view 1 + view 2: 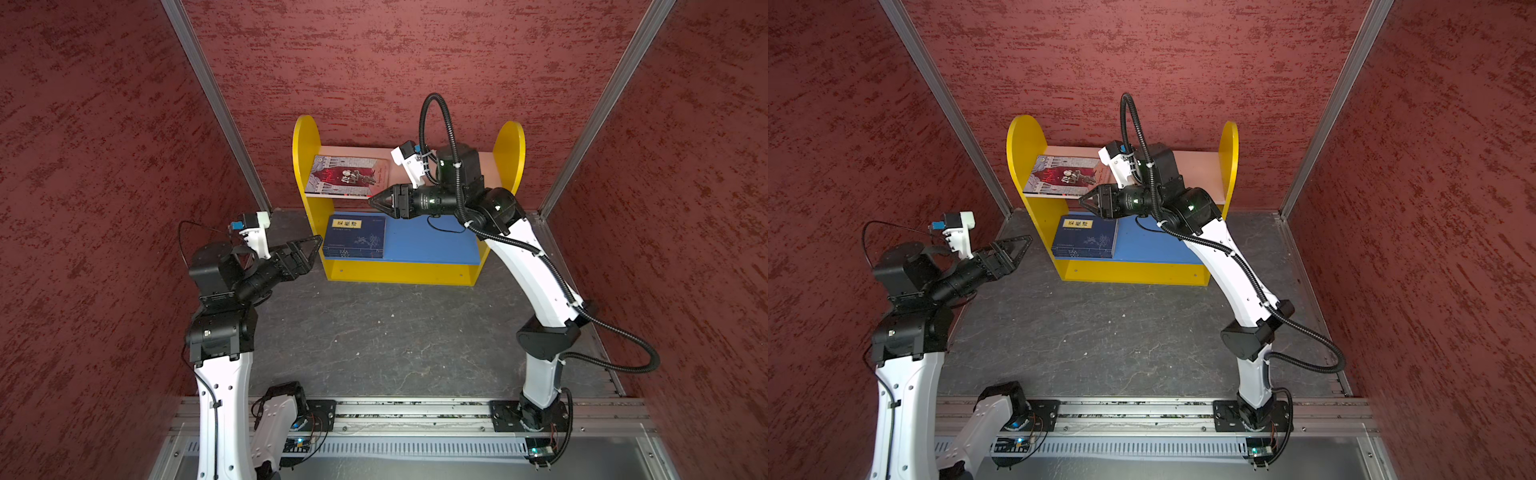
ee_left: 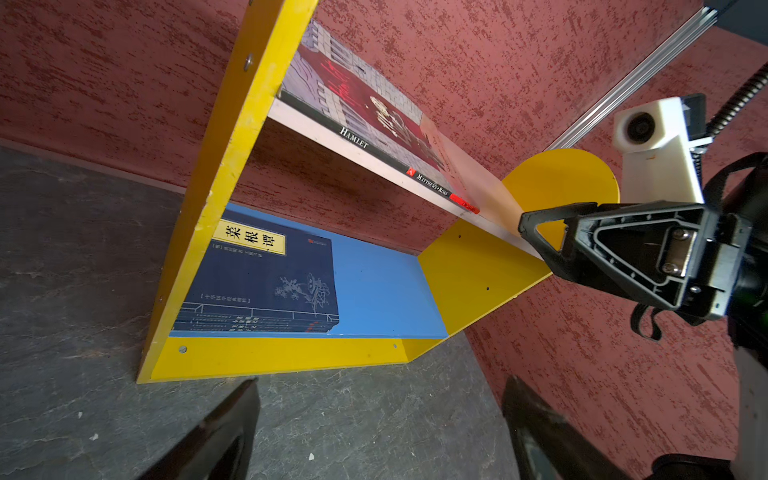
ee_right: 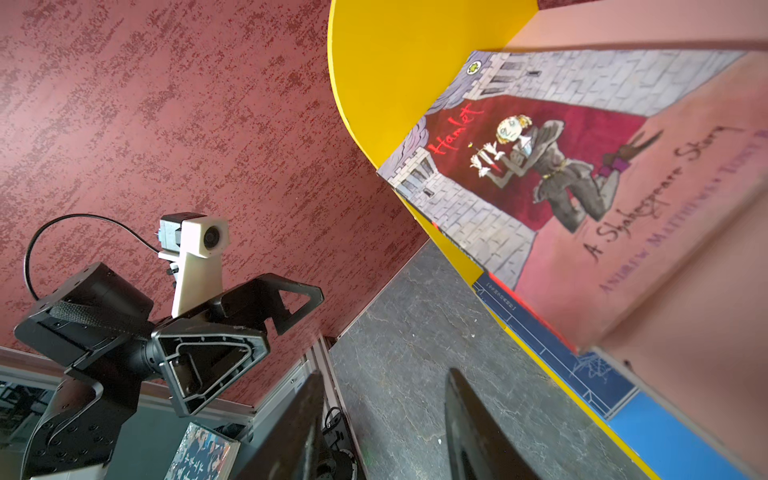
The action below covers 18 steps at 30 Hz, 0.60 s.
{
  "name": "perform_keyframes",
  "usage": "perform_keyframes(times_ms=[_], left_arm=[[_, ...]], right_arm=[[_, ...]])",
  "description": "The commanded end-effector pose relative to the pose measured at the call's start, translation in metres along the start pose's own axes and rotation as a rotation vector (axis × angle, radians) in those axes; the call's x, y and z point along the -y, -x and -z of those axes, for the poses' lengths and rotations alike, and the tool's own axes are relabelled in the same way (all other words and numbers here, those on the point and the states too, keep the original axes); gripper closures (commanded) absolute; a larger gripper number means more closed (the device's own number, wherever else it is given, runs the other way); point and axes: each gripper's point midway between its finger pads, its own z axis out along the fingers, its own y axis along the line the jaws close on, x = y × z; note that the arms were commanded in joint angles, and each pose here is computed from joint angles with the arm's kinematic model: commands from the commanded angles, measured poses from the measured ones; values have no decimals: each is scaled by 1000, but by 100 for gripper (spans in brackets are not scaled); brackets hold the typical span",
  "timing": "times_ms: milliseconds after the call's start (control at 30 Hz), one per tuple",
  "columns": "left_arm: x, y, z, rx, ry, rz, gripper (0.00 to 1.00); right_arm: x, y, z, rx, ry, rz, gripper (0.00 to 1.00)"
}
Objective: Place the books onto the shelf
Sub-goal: 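Open both grippers and pull them back from the Hamlet book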
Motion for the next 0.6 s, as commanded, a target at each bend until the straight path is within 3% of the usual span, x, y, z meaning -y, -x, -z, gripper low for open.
perform_keyframes(times_ms=[0, 567], left_arm=[[14, 3, 1, 9, -70, 12, 8], [19, -1, 1, -8, -103, 39, 8]], right_arm=[[0, -4, -7, -25, 14, 5, 52], [28, -7, -24, -29, -53, 7, 52]])
